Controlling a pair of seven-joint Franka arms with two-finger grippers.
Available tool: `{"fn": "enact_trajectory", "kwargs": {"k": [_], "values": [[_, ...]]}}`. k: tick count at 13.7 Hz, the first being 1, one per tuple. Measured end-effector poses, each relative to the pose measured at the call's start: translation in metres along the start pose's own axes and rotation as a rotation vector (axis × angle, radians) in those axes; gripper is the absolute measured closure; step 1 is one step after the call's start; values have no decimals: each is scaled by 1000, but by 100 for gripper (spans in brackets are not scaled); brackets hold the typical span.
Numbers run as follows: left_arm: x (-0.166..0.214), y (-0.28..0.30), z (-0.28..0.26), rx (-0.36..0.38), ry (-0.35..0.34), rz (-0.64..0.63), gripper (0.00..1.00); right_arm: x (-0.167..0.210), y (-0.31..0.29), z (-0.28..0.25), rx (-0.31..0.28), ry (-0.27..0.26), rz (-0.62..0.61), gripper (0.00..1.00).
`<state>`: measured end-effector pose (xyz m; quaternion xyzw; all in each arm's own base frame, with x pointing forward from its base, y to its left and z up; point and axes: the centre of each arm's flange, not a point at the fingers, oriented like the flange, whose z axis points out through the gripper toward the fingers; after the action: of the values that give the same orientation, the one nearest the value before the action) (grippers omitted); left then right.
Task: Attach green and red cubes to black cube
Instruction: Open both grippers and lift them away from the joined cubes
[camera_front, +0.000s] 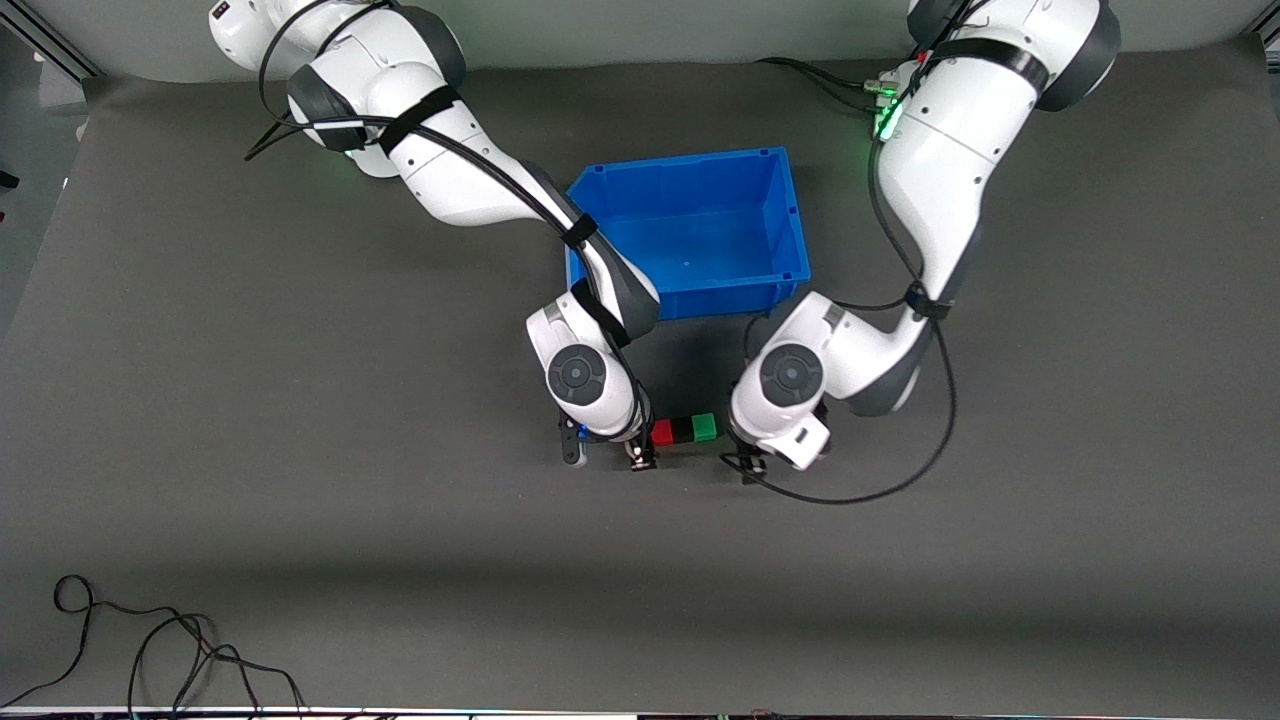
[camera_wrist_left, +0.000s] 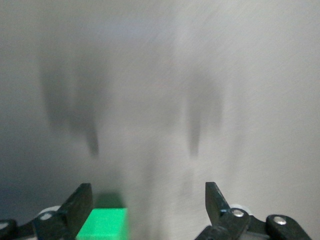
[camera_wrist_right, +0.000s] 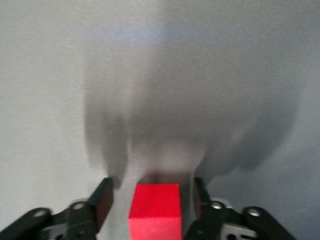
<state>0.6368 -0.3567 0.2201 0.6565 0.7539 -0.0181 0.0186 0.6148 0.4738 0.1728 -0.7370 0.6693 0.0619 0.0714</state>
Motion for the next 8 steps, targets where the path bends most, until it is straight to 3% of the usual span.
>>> {"fn": "enact_trajectory", "kwargs": {"k": [2, 4, 6, 8], "values": [[21, 31, -29, -20, 20, -8, 0, -1, -12, -29, 42, 11, -25, 1], [45, 56, -52, -27, 31, 21, 0, 7, -27, -78, 75, 27, -32, 0], [78, 79, -74, -34, 53, 71, 0, 24, -36, -131, 43, 40, -54, 0], [114, 97, -104, -37, 72, 136, 0, 46, -37, -176, -29, 57, -140, 0]]}}
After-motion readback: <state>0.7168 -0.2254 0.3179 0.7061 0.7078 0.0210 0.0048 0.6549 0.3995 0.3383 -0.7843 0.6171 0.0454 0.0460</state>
